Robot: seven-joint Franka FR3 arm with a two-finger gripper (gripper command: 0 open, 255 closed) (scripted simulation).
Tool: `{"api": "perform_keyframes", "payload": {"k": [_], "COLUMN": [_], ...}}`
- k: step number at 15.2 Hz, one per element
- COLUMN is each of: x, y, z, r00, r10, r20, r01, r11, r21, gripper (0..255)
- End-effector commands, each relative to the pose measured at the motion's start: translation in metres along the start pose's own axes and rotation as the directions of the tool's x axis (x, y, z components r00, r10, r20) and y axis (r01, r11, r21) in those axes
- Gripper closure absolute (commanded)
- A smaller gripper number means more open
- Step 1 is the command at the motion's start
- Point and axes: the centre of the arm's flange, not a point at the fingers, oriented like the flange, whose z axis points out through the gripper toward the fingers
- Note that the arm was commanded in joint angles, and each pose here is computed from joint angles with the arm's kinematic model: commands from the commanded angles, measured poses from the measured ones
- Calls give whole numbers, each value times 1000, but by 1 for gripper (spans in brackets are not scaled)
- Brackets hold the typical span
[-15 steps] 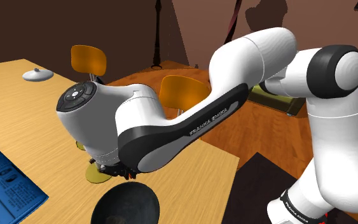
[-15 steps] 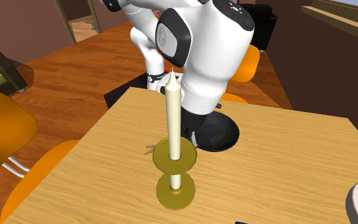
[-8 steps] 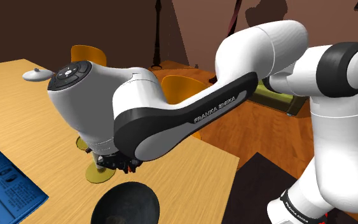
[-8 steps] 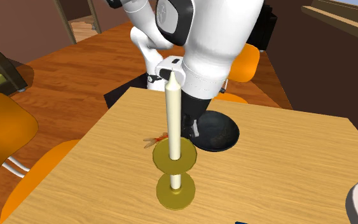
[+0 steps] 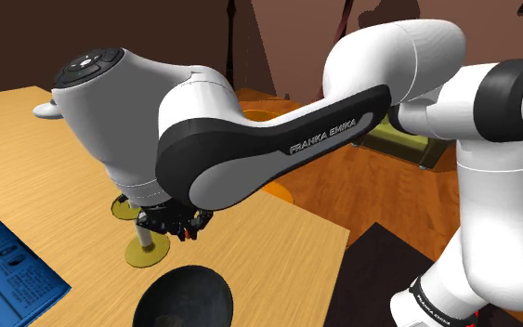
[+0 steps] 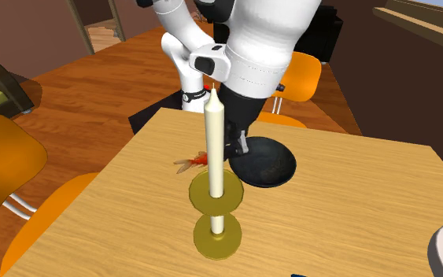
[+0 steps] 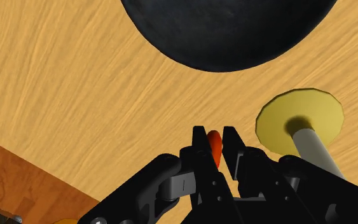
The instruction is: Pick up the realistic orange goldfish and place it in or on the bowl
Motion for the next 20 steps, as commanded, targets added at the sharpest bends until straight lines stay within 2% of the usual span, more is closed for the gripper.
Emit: {"api": "perform_keyframes", "payload": {"k": [1,4,16,20], "x": [2,5,-152,-157], "y": [2,4,2,-2], "z": [-10,-24,-55,-34], "r00": [1000,1000,1000,1000], "r10": [0,0,0,0], "r20": [0,0,0,0], "r01": [0,0,0,0], "r11": [1000,1000,1000,1000], "r21": [0,0,0,0], "gripper": [255,255,255,255]}}
